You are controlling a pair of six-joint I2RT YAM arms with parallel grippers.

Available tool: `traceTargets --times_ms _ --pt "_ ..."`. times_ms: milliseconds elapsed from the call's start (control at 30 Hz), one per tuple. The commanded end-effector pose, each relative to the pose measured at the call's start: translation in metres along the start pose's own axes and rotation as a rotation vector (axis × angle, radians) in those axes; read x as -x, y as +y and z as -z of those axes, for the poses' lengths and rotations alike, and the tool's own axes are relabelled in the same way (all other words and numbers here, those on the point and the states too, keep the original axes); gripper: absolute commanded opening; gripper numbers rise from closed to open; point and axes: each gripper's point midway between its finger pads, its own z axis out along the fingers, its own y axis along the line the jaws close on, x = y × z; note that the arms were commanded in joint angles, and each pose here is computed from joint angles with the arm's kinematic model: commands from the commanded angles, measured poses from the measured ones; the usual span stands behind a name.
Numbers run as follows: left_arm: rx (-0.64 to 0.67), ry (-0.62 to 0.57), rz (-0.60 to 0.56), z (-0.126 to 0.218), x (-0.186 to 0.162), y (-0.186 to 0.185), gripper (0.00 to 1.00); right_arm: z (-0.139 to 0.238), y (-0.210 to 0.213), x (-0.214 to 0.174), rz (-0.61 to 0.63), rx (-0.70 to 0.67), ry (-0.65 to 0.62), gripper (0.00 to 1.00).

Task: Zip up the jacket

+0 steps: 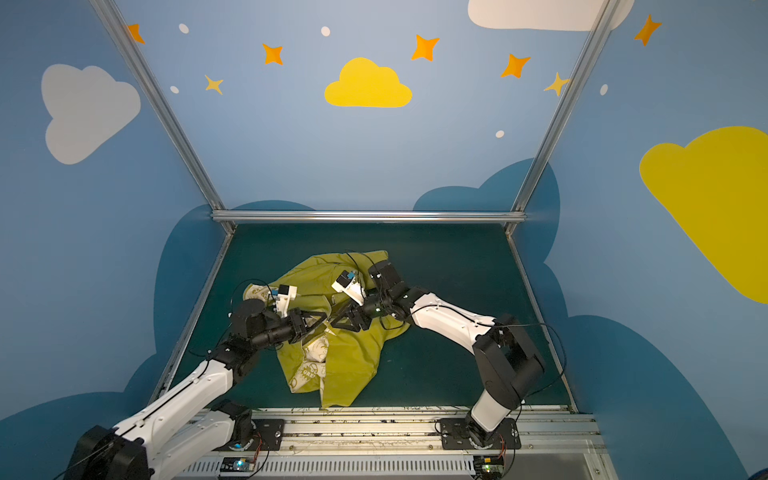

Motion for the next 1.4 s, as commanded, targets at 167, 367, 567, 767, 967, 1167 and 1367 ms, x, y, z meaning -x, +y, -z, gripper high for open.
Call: traceTargets --times_ms 167,367,567,767,967,1167,1367 --pt "0.007 0.004 -0.029 0.003 0.002 -0.009 0.03 -0.006 -0.004 -0.018 0.071 -0.046 0.032 0.55" --pt "-0.008 0.006 -0.040 0.004 0.002 -0.013 0.03 -0.018 -0.002 -0.012 0.129 -0.068 0.037 0.56" --pt "0.001 0.000 -0.032 0.004 0.004 -0.012 0.03 -0.029 0.001 -0.016 0.151 -0.067 0.067 0.55" --pt "0.004 -0.006 -0.027 0.005 0.004 -0.011 0.03 -0.034 -0.003 -0.017 0.153 -0.090 0.067 0.36" --pt "0.036 -0.008 -0.016 0.008 0.000 -0.003 0.21 -0.034 -0.002 -0.013 0.145 -0.086 0.037 0.08" --pt "0.044 -0.015 -0.004 0.009 -0.001 0.000 0.42 -0.033 0.002 -0.012 0.148 -0.070 0.028 0.01" --pt "0.024 -0.025 -0.001 0.007 0.003 -0.005 0.47 -0.032 0.006 -0.012 0.156 -0.056 0.023 0.00"
